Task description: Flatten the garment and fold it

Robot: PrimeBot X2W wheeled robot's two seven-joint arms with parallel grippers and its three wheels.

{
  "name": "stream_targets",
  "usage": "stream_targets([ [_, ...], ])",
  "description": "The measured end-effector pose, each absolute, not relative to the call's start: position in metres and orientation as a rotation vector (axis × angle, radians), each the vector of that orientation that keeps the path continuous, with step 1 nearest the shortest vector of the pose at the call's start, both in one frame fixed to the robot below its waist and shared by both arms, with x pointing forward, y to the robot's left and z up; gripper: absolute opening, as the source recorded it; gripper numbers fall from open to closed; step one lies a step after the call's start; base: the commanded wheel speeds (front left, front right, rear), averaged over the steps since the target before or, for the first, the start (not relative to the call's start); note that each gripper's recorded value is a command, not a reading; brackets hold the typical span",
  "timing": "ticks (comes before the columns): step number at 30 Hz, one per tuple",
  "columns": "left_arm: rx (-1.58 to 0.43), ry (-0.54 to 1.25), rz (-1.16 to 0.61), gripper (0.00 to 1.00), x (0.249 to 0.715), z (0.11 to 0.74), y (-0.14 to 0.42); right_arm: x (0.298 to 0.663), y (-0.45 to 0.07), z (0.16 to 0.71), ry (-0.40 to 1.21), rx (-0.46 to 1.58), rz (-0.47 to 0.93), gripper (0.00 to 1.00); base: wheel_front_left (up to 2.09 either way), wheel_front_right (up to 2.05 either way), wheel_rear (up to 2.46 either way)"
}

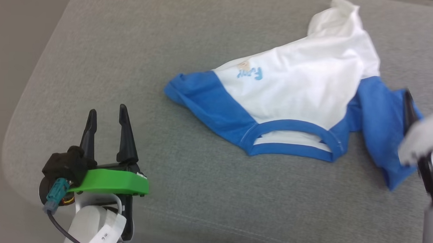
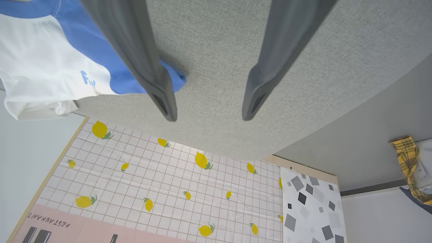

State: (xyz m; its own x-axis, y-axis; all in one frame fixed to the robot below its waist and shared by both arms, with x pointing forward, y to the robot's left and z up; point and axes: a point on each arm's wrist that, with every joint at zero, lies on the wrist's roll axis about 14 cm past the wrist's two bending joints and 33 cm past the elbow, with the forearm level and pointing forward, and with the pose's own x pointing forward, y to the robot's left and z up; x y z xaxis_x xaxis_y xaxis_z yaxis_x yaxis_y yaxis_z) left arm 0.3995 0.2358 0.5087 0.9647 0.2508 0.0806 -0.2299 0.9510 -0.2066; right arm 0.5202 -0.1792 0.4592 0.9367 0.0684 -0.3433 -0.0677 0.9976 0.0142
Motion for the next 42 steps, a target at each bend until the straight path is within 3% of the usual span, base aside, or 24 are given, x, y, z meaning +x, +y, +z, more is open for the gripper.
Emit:
stream_targets([
  [4, -0.200, -0.127, 0.199, 1.00, 0.403, 0.516, 0.223, 0.470, -0.215, 0.450, 0.405, 0.050, -0.049, 1.00, 0.00, 0.00, 0.00],
  [9, -0.208, -0.136, 0.156, 1.00, 0.405, 0.520, 0.210, 0.429, -0.226, 0.428, 0.515, 0.108, -0.075, 1.00, 0.00, 0.00, 0.00],
  [20, -0.206, -0.106, 0.148, 1.00, 0.407, 0.509, 0.208, 0.419, -0.184, 0.379, 0.735, 0.165, 0.036, 1.00, 0.00, 0.00, 0.00],
  [21, -0.205, -0.103, 0.152, 1.00, 0.407, 0.508, 0.209, 0.419, -0.182, 0.376, 0.754, 0.161, 0.041, 0.45, 0.00, 0.00, 0.00],
  [22, -0.204, -0.099, 0.156, 1.00, 0.407, 0.507, 0.210, 0.420, -0.181, 0.373, 0.776, 0.140, 0.047, 0.11, 0.00, 0.00, 0.00],
  [23, -0.202, -0.095, 0.161, 1.00, 0.407, 0.505, 0.212, 0.421, -0.180, 0.371, 0.792, 0.117, 0.050, 0.00, 0.00, 0.00, 0.00],
  [27, -0.196, -0.086, 0.177, 1.00, 0.405, 0.502, 0.217, 0.434, -0.200, 0.377, 0.797, 0.023, 0.028, 0.00, 0.00, 0.00, 0.00],
  [36, -0.183, -0.065, 0.200, 1.00, 0.408, 0.493, 0.225, 0.496, -0.321, 0.452, 0.639, -0.275, -0.201, 0.00, 0.00, 0.00, 0.00],
  [42, -0.174, -0.061, 0.203, 1.00, 0.418, 0.490, 0.227, 0.530, -0.347, 0.467, 0.596, -0.350, -0.274, 0.00, 0.00, 0.00, 0.00],
])
